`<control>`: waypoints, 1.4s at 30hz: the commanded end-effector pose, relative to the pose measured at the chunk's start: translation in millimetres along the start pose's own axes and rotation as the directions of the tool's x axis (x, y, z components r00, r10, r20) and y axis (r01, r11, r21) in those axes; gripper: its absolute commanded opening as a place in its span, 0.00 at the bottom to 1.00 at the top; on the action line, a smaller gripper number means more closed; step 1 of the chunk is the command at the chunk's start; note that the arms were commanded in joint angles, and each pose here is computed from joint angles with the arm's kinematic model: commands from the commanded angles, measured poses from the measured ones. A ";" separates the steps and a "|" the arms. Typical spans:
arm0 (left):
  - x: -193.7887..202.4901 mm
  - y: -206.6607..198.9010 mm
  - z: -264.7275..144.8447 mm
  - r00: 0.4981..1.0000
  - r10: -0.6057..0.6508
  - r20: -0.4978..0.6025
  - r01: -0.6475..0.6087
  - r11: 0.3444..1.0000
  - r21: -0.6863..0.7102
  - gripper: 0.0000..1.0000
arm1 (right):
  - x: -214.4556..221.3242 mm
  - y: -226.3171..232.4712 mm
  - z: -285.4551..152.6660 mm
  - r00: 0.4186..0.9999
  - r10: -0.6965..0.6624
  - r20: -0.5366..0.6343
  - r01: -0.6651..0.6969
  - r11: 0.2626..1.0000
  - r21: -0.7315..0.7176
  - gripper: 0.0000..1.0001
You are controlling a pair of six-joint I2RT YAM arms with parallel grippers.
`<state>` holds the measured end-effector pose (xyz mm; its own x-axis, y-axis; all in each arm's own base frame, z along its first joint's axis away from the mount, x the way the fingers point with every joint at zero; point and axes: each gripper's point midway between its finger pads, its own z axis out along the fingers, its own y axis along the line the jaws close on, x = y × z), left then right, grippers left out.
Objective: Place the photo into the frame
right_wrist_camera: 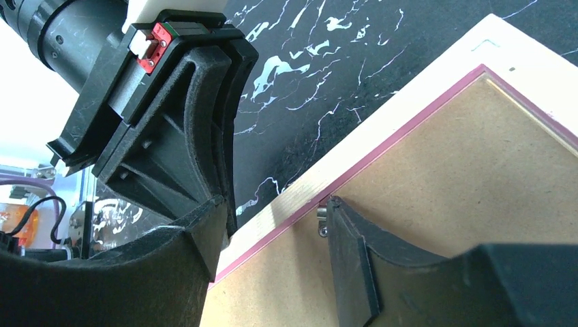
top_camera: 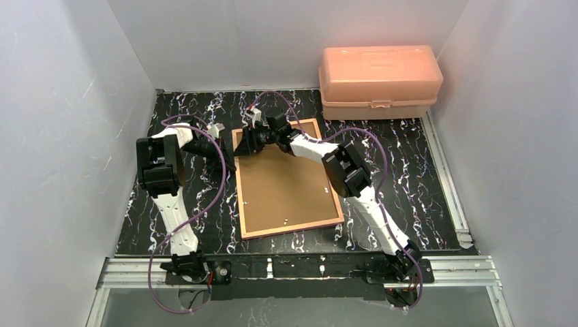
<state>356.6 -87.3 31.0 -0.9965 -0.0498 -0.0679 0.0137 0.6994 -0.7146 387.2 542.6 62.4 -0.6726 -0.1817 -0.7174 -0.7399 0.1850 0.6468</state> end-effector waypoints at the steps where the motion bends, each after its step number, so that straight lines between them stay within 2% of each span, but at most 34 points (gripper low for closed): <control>1: 11.8 16.0 6.6 0.999 -0.008 -0.049 0.005 0.998 -0.067 0.04 | 21.2 14.2 12.0 0.998 -0.011 -0.069 0.007 0.998 -0.064 0.62; 29: 12.3 15.7 5.0 0.999 -0.006 -0.048 0.003 0.997 -0.074 0.04 | 29.7 48.5 14.5 0.992 -0.042 -0.119 0.019 0.983 -0.184 0.57; 36: 12.5 12.7 1.4 0.999 -0.003 -0.043 0.000 0.997 -0.074 0.04 | 14.9 52.3 13.6 0.995 -0.061 -0.082 0.048 0.986 -0.162 0.57; 39: 10.8 7.5 -4.0 1.000 0.002 -0.030 -0.004 0.998 -0.066 0.04 | -4.4 62.3 11.2 0.996 -0.081 -0.047 0.073 0.985 -0.155 0.61; 42: 9.5 0.3 -14.8 1.000 0.009 -0.018 -0.010 0.999 -0.048 0.04 | -39.9 67.3 -3.7 0.995 -0.096 0.031 0.097 0.994 -0.050 0.71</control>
<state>344.5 -86.7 31.5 -0.9988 -0.0478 -0.0085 -0.0278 0.7070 -0.7066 369.8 548.1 63.5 -0.6480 -0.2336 -0.7250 -0.7597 0.1296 0.6372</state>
